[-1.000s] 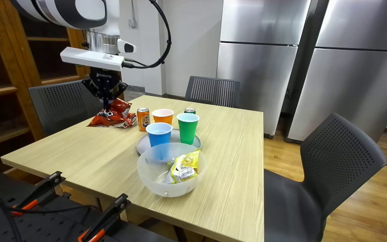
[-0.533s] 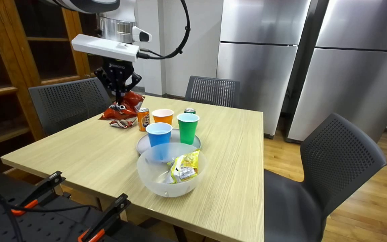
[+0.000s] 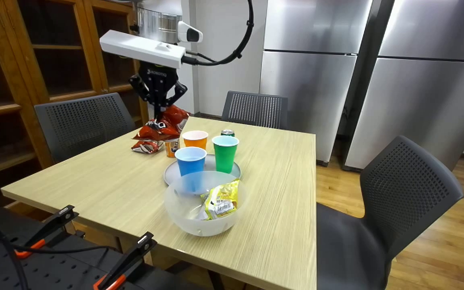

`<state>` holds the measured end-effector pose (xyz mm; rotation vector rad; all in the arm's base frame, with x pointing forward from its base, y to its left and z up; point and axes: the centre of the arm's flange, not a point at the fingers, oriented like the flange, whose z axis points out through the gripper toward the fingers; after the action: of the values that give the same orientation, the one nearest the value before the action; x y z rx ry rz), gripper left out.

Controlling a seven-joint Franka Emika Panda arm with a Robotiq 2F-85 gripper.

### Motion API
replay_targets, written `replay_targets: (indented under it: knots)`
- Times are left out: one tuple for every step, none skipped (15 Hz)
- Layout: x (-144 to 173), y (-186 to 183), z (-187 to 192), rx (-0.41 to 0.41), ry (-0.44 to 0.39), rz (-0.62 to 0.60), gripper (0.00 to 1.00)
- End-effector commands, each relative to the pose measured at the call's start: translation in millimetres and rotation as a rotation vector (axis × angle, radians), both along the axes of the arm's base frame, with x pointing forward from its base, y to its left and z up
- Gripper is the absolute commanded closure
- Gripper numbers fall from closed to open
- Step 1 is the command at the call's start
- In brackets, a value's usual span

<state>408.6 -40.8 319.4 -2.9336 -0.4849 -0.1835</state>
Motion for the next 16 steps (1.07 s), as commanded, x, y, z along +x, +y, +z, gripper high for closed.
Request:
replay_targets:
  knots:
    - [-17, -28, 12, -0.001, -0.002, -0.007, 1.00]
    - [-18, -36, 11, -0.005, 0.000, -0.019, 1.00]
    - [-19, -42, 10, -0.009, 0.003, -0.030, 1.00]
    - [-20, -50, 8, -0.010, 0.008, -0.042, 1.00]
    - [-21, -58, 6, -0.010, 0.013, -0.053, 1.00]
    - [-22, -65, 4, -0.012, 0.019, -0.062, 1.00]
    - [-23, -71, 2, -0.015, 0.025, -0.071, 1.00]
    - [-24, -77, -1, -0.016, 0.034, -0.079, 1.00]
    - [-25, -83, -2, -0.014, 0.043, -0.084, 1.00]
    - [-26, -88, -5, -0.015, 0.049, -0.090, 1.00]
    - [-27, -93, -8, -0.016, 0.058, -0.095, 1.00]
    - [-27, -97, -11, -0.017, 0.066, -0.097, 1.00]
    - [-27, -101, -14, -0.019, 0.077, -0.102, 1.00]
    - [-27, -105, -18, -0.020, 0.087, -0.104, 1.00]
    - [-27, -108, -22, -0.021, 0.097, -0.109, 1.00]
    - [-26, -111, -27, -0.022, 0.111, -0.111, 1.00]
